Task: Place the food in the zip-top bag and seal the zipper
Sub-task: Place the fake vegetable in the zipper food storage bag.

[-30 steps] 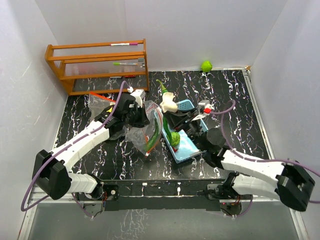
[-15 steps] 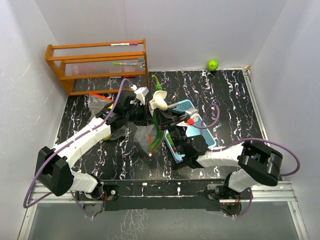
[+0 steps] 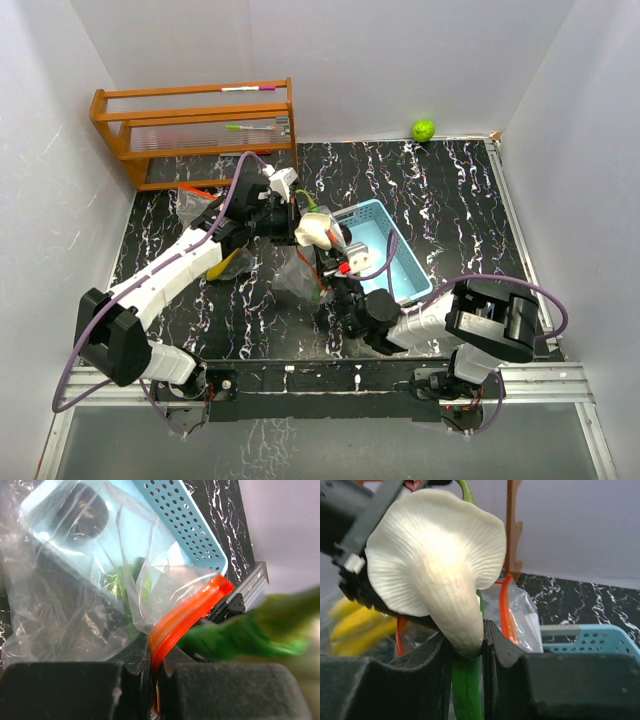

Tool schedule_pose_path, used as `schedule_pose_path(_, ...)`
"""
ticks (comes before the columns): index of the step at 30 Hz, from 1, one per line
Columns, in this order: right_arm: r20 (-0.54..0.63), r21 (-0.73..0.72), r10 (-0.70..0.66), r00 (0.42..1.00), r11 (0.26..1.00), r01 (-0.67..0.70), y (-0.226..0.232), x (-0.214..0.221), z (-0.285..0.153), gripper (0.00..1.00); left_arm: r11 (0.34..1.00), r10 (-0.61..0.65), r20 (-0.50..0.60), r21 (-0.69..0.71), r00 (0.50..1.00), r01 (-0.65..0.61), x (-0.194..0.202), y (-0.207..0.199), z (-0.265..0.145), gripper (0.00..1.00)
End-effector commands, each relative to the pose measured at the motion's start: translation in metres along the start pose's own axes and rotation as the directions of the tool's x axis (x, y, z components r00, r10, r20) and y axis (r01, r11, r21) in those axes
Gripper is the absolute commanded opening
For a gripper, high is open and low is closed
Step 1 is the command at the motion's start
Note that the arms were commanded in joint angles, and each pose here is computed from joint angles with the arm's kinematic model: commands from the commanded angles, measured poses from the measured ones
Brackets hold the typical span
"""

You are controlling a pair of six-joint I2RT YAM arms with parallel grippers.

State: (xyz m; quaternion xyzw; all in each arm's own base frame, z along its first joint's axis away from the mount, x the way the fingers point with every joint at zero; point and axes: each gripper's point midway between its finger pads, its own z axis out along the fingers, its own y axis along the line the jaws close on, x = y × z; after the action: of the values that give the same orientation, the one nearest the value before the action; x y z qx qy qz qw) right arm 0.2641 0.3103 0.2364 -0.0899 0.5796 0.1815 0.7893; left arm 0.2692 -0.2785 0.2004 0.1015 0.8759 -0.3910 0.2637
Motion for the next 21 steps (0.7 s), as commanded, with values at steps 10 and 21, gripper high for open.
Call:
schedule_pose_path(10,0.092,0.116,0.233,0.968,0.963,-0.242,-0.041,-0.029,-0.024,0.09,0.991,-0.024,0.111,0.135,0.994,0.009,-0.043,-0.041,-0.011,0.0)
schedule_pose_path(21,-0.066,0.013,0.155,0.986,0.988,-0.155,-0.007,-0.015,-0.011,0.13,0.976,-0.093,0.145,0.208,0.985,0.061,-0.049,-0.049,-0.007,0.0)
